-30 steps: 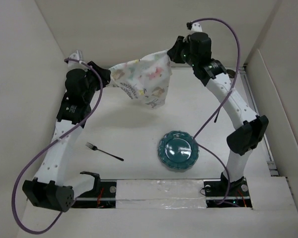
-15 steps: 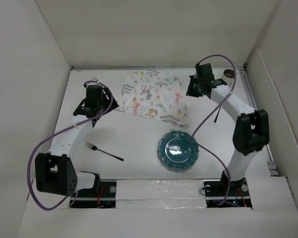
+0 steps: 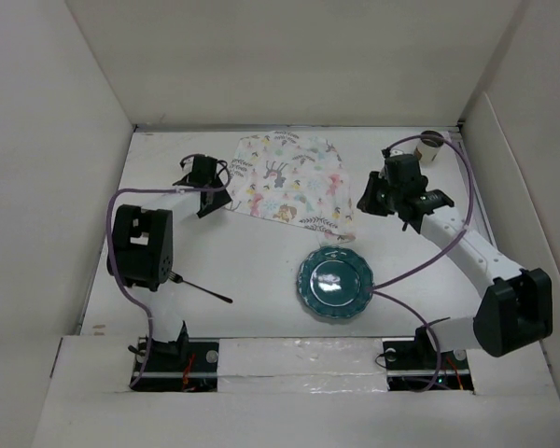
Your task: Set the dinner table for one person
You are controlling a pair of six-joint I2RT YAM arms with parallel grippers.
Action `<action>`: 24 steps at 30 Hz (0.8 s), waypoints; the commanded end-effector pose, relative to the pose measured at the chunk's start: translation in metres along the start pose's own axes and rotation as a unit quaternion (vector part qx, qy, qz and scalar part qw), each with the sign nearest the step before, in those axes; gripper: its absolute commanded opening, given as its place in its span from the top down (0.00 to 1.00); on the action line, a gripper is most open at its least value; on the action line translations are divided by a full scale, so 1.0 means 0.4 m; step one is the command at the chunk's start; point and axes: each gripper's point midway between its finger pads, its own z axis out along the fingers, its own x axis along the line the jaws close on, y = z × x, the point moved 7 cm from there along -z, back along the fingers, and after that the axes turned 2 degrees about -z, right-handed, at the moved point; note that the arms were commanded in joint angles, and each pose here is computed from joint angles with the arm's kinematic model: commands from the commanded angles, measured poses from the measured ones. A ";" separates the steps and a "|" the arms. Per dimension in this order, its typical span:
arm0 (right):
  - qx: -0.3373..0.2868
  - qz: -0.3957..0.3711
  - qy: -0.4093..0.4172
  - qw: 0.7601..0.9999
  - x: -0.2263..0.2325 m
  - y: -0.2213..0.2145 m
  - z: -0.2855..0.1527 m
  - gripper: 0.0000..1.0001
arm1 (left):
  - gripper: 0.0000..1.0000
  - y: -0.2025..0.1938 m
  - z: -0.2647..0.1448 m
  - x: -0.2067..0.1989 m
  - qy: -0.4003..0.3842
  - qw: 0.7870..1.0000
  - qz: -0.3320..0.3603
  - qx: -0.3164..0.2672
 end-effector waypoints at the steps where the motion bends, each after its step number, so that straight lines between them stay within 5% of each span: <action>1: -0.012 0.006 0.022 1.000 0.004 -0.006 -0.023 0.77 | 0.49 0.051 0.017 -0.024 0.020 0.999 0.003 -0.036; 6: -0.016 0.012 0.017 1.000 -0.010 -0.020 -0.039 0.77 | 0.54 0.040 0.062 -0.035 0.019 1.000 0.003 -0.017; 7: -0.020 0.017 0.012 1.000 -0.018 -0.019 -0.044 0.77 | 0.68 0.036 0.074 -0.037 0.022 1.000 0.005 -0.008; 13: -0.024 0.030 0.000 0.999 -0.048 -0.016 -0.040 0.64 | 0.99 0.030 0.076 -0.028 0.027 1.000 0.013 -0.007; 17: 0.009 0.048 -0.024 0.999 -0.084 -0.049 0.003 0.46 | 1.00 0.068 0.053 -0.049 0.020 0.999 0.017 -0.022; 24: 0.081 0.066 0.004 0.995 -0.087 -0.086 0.126 0.38 | 1.00 0.222 -0.162 -0.117 -0.061 0.989 0.010 -0.136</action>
